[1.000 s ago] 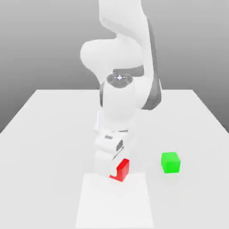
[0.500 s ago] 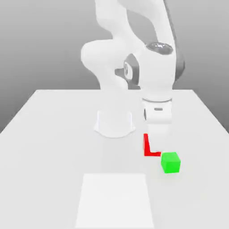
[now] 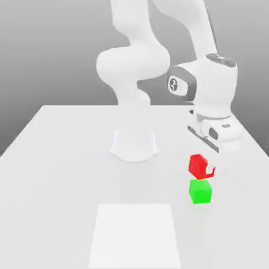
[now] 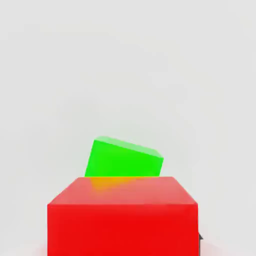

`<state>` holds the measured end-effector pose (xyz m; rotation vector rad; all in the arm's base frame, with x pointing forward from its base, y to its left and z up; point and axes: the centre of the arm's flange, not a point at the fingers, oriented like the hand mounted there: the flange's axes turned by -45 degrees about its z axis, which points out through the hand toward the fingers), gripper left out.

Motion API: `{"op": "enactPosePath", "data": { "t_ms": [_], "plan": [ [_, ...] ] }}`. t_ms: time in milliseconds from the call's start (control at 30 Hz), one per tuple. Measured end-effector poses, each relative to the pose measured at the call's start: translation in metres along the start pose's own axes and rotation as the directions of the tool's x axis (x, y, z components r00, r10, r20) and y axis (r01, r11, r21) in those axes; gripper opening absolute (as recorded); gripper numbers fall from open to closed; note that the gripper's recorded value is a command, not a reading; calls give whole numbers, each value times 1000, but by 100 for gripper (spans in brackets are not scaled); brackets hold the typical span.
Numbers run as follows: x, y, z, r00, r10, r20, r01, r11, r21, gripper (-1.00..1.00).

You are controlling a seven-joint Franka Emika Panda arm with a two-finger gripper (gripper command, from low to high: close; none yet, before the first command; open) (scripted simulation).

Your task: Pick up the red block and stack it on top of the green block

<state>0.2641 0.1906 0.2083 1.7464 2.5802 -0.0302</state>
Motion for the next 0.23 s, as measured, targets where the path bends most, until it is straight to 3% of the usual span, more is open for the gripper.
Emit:
{"op": "enactPosePath", "data": {
  "t_ms": [167, 200, 233],
  "plan": [
    [5, -5, 25, 1000, -9, -24, 9, 1000, 0, -100],
    [7, -6, 28, 1000, -12, -28, 12, 1000, 0, 100],
    [8, -6, 28, 999, -15, -28, 15, 1000, 0, 100]
  ]
}}
